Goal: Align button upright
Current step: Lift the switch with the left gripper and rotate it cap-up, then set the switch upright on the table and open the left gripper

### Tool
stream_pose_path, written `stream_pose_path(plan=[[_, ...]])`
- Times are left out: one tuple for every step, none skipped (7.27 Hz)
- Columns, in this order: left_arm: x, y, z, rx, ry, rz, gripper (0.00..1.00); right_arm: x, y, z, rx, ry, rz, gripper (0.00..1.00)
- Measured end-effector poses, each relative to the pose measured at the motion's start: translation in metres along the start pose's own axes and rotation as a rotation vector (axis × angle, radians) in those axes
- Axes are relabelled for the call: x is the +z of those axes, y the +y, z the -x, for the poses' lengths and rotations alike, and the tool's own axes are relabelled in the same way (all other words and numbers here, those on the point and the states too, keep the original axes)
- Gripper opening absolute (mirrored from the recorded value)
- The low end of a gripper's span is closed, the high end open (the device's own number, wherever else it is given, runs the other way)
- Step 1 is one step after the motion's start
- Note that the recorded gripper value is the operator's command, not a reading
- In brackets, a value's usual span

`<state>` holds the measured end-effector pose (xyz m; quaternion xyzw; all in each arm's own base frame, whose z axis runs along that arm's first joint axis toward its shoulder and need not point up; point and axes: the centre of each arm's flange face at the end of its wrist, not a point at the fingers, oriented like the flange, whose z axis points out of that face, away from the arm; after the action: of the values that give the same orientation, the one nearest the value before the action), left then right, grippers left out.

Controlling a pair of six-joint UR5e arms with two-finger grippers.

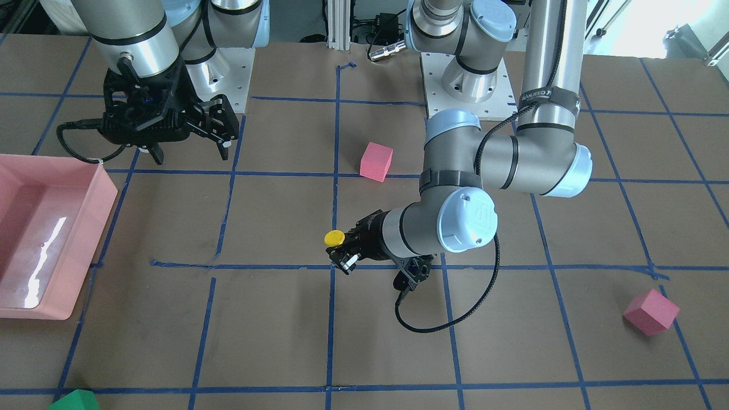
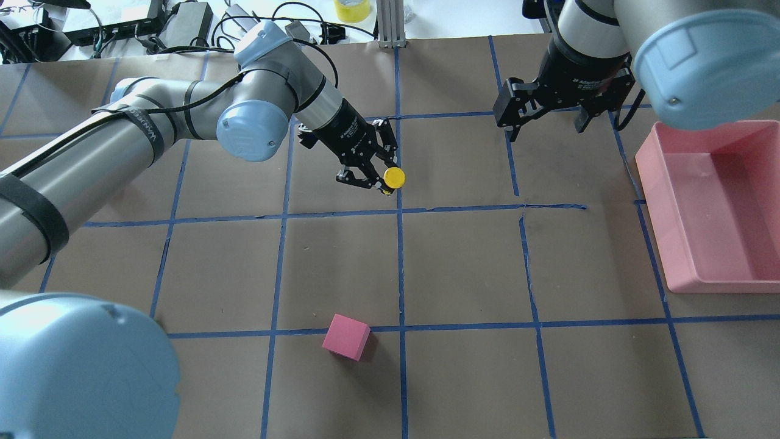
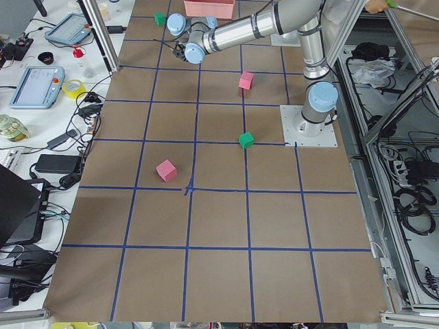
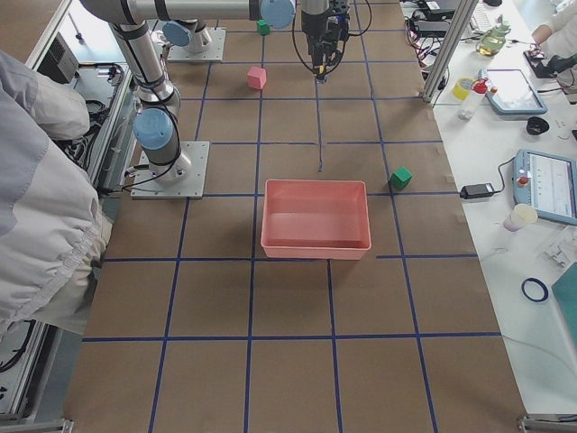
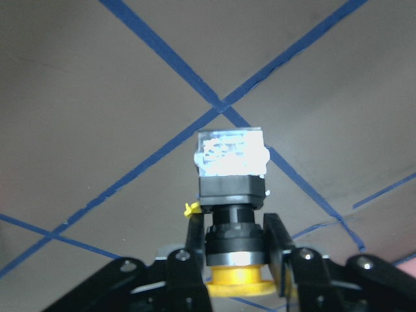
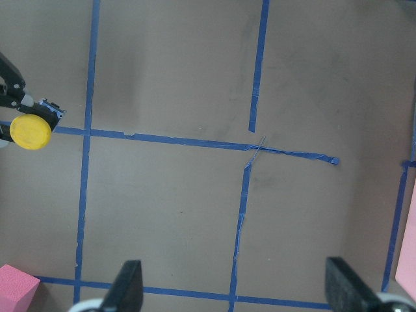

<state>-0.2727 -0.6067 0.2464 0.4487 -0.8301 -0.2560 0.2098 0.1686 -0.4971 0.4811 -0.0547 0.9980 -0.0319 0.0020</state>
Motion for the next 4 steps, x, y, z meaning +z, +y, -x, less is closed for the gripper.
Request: stream_pose_path(plan=[[0.004,-0.013,-0.003,-0.053,0.028,0.065,0.00,0.001,0.000,0.000,0.000,-0.003,0.001,1.00],[0.008,-0.022,-0.002,-0.089,0.044,0.119,0.00,0.001,0.000,0.001,0.000,-0.004,0.001,1.00],[0.018,-0.028,0.004,-0.113,0.042,0.166,0.00,0.001,0.000,0.001,-0.001,-0.003,0.002,1.00],[0.031,-0.036,0.014,-0.099,0.035,0.208,0.00,0.001,0.000,0.000,-0.001,-0.001,0.002,1.00]])
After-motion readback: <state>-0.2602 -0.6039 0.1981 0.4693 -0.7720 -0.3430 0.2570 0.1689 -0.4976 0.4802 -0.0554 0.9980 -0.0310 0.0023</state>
